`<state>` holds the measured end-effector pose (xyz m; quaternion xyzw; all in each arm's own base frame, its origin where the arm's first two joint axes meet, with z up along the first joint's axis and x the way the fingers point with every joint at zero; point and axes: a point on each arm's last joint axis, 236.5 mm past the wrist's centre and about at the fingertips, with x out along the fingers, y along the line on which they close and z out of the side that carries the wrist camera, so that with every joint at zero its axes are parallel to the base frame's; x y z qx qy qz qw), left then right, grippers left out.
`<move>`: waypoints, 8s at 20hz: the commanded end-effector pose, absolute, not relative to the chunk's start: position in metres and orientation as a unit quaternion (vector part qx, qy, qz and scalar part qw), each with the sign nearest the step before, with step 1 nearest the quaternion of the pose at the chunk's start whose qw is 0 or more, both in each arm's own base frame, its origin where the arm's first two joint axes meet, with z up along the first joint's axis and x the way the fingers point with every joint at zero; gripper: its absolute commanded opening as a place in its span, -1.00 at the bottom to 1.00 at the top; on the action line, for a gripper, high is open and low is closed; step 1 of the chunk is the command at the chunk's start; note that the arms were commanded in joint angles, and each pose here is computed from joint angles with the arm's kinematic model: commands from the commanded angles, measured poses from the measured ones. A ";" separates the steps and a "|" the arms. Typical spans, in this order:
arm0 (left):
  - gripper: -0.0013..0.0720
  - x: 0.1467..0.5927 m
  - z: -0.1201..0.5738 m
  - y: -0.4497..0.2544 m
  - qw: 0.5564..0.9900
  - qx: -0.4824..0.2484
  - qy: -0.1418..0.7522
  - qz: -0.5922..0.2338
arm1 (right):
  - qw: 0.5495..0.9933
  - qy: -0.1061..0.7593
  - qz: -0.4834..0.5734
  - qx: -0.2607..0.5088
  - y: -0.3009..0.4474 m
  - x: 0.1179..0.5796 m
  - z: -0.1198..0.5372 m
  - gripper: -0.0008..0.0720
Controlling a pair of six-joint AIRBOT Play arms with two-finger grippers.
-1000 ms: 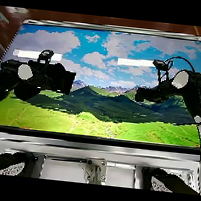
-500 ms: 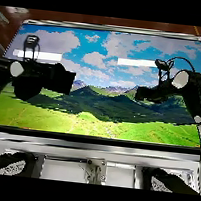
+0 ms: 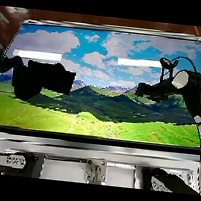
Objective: Fold the shirts.
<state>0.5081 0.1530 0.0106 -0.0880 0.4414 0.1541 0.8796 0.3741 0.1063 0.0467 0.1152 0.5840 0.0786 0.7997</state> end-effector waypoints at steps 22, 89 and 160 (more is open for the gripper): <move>-0.85 0.488 0.218 -0.084 0.904 -0.068 0.389 -0.162 | 0.772 0.631 0.077 0.003 0.073 0.348 0.032 0.86; -0.85 0.367 0.051 -0.293 0.798 -0.246 0.456 -0.309 | 0.785 0.592 0.157 0.097 0.108 0.329 -0.016 -0.79; -0.85 0.302 -0.043 -0.233 0.769 -0.106 0.571 -0.265 | 0.863 0.360 0.054 0.350 0.047 0.547 0.033 -0.79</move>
